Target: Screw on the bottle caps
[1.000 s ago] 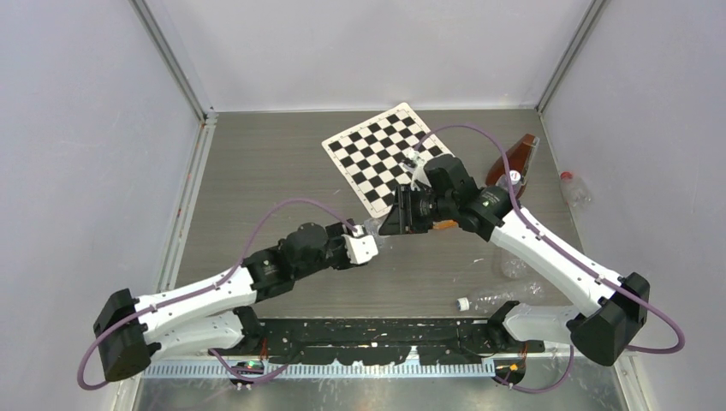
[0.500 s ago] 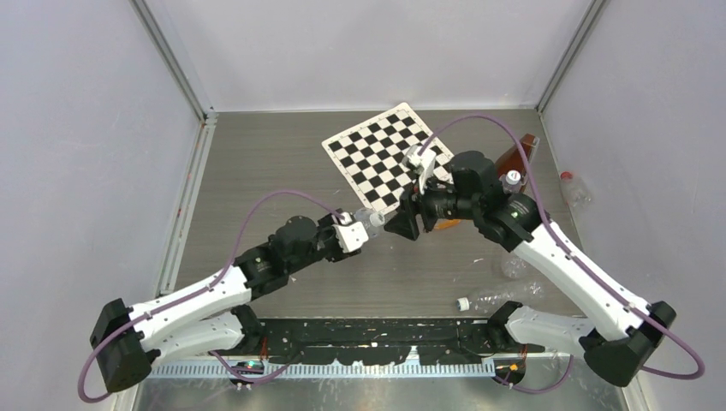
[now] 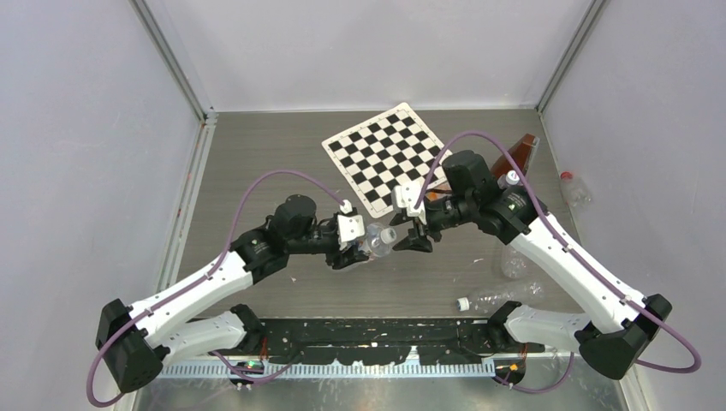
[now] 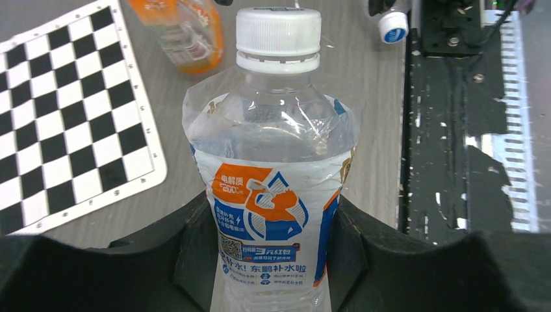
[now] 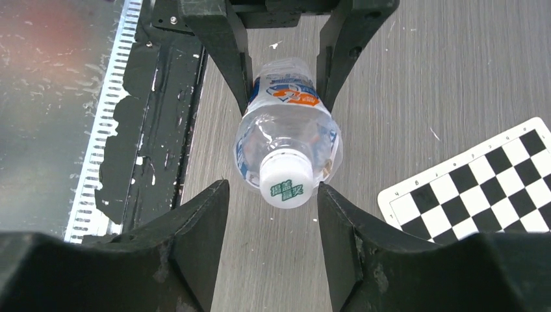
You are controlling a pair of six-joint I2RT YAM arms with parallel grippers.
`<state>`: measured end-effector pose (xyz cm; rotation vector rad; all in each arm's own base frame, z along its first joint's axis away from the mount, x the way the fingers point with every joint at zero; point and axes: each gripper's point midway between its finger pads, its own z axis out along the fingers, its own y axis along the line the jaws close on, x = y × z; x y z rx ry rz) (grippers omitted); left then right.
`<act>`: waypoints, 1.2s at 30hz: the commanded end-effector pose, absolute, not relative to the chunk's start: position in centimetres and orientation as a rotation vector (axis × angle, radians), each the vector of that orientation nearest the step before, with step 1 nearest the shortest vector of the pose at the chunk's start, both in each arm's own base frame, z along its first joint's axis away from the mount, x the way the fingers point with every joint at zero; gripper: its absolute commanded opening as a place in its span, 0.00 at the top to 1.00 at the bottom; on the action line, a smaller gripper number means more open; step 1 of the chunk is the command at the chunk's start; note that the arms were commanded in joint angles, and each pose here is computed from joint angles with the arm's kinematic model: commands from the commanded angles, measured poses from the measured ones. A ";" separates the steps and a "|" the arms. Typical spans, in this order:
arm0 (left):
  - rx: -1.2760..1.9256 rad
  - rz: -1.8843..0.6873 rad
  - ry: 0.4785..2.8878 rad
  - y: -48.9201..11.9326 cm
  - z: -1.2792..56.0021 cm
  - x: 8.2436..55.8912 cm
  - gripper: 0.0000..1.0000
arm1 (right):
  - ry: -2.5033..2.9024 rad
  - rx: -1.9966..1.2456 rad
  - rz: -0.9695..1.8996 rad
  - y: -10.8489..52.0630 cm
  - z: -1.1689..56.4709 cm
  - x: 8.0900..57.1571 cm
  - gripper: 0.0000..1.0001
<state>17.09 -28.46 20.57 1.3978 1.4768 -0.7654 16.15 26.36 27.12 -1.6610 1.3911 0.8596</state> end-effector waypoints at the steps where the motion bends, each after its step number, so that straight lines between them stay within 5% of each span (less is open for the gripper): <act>1: 1.410 -0.883 1.391 -29.5 23.1 15.7 1.00 | 1.233 -1.700 0.861 26.8 29.3 15.5 0.43; 9: 1.408 -0.927 1.382 -29.9 23.5 15.3 1.00 | 1.257 -1.697 0.916 26.9 29.0 15.0 0.55; 13: 1.383 -0.927 1.364 -30.0 24.1 15.4 1.00 | 1.350 -1.670 0.968 27.0 28.6 14.8 0.82; 16: 1.332 -0.901 1.356 -30.1 24.7 16.2 1.00 | 1.526 -1.593 1.028 27.1 27.9 14.9 0.88; 33: 1.034 -0.287 1.158 -31.5 25.9 20.8 0.97 | 2.375 -0.005 0.970 26.1 25.5 21.6 0.99; 35: 1.002 -0.266 1.171 -31.4 25.4 21.3 0.96 | 2.346 0.019 0.953 25.8 26.2 22.1 0.91; 36: 0.986 -0.264 1.181 -31.4 25.2 21.4 0.95 | 2.322 0.014 0.949 25.7 26.7 22.4 0.79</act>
